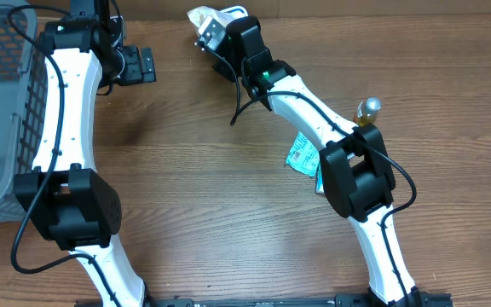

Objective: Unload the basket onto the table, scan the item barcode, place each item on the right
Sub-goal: 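Hold the Pantree bag in front of the white scanner, then lower the Pantree bag back onto the table center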

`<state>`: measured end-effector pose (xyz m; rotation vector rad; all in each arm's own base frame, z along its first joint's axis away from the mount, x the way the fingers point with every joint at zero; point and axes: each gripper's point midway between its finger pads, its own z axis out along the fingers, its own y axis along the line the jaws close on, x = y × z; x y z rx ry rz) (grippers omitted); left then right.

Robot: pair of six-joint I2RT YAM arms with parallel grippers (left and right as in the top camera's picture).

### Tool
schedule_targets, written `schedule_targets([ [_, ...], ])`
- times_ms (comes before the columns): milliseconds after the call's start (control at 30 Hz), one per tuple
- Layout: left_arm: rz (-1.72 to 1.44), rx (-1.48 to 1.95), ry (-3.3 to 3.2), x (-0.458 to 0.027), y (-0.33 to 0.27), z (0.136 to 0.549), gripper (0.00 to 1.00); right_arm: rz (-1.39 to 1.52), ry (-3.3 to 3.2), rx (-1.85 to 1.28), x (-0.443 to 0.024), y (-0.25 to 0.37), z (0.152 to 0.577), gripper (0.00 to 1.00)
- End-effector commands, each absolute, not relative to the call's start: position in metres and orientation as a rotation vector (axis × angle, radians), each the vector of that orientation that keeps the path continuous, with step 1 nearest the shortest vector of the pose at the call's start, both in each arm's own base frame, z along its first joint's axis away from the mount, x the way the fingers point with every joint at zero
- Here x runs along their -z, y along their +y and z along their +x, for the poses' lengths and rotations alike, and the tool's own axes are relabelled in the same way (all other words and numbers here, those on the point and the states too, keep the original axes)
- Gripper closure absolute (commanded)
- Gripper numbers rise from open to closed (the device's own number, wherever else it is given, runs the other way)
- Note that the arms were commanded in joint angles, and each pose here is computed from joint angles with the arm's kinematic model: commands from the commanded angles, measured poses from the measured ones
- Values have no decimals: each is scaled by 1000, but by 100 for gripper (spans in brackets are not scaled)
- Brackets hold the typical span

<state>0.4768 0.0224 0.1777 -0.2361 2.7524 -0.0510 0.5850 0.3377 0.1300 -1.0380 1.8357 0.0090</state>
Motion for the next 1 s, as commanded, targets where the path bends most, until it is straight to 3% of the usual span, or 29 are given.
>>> schedule_targets([
  [0, -229, 44, 2730, -186, 22, 478, 1, -910, 1755, -113, -210, 336, 586, 96],
  [200, -229, 44, 2730, -186, 22, 478, 0, -756, 1762, -350, -298, 317, 556, 96],
  [300, -229, 44, 2730, -186, 22, 478, 1, -583, 1955, -683, -312, 301, 520, 97],
  [433, -229, 44, 2730, -187, 22, 478, 0, -605, 2255, -988, -268, 289, 467, 96],
  [600, -229, 44, 2730, -186, 22, 478, 0, -519, 2681, -1012, -195, 262, 413, 96],
  [700, -230, 44, 2730, -186, 22, 478, 1, -608, 2814, -997, -163, 252, 384, 96],
  [833, -230, 44, 2730, -186, 22, 478, 0, -652, 2940, -743, -122, 222, 375, 96],
  [967, -229, 44, 2730, -186, 22, 478, 0, -639, 2993, -460, -103, 192, 382, 79],
])
